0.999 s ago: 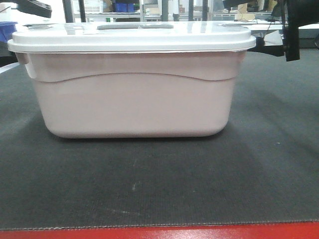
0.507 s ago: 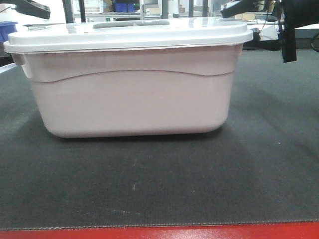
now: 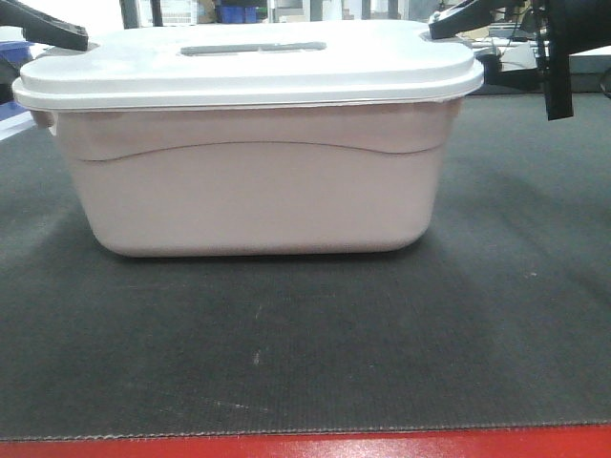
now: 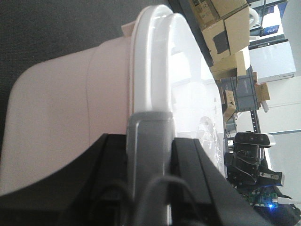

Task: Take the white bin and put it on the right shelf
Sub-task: 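Lift the pink bin off the table with both grippers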

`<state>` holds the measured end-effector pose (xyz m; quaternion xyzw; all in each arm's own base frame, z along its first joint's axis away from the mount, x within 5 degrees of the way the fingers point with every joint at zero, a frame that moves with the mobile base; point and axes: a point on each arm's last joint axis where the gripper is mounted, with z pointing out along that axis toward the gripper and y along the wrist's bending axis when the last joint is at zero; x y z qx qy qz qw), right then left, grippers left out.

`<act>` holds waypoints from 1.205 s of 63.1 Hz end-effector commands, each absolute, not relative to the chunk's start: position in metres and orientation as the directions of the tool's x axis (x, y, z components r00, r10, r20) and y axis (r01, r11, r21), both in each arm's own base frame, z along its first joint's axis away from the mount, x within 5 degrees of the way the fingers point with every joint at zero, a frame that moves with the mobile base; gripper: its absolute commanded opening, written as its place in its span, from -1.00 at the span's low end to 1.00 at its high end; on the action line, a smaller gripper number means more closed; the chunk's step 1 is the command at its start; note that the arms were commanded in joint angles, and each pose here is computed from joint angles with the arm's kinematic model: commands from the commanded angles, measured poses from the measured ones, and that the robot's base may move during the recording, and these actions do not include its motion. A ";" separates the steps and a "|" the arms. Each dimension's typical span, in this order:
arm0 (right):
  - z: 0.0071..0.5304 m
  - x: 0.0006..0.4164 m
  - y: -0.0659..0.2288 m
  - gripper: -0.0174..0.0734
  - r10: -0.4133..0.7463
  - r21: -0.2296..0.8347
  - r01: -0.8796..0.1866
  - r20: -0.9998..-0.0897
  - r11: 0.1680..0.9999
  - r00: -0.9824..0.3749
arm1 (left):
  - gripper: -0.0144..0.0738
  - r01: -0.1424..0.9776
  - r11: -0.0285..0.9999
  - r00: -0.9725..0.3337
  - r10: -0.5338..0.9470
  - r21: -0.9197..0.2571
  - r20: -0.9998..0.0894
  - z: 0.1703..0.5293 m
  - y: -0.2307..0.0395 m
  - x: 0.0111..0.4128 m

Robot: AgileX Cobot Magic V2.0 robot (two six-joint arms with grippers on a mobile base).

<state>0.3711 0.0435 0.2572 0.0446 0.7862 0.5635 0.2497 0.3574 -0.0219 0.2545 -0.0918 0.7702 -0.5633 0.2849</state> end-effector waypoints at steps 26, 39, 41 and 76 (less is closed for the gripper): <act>0.346 0.352 0.053 -0.31 0.365 0.874 -0.474 -0.477 0.104 -0.800 | -0.96 0.564 0.181 -0.707 -0.398 -0.805 -0.585 0.370 -0.035 0.337; 0.394 0.326 0.055 -0.31 0.357 0.791 -0.601 -0.598 0.116 -0.718 | -0.96 0.686 0.210 -0.604 -0.370 -0.697 -0.706 0.418 -0.040 0.308; 0.400 0.321 0.056 -0.31 0.356 0.779 -0.616 -0.613 0.118 -0.706 | -0.96 0.696 0.217 -0.594 -0.362 -0.684 -0.719 0.422 -0.041 0.303; 0.477 0.222 0.067 -0.31 0.274 0.536 -0.822 -0.834 0.193 -0.479 | -0.96 0.834 0.266 -0.454 -0.169 -0.484 -0.875 0.465 -0.073 0.228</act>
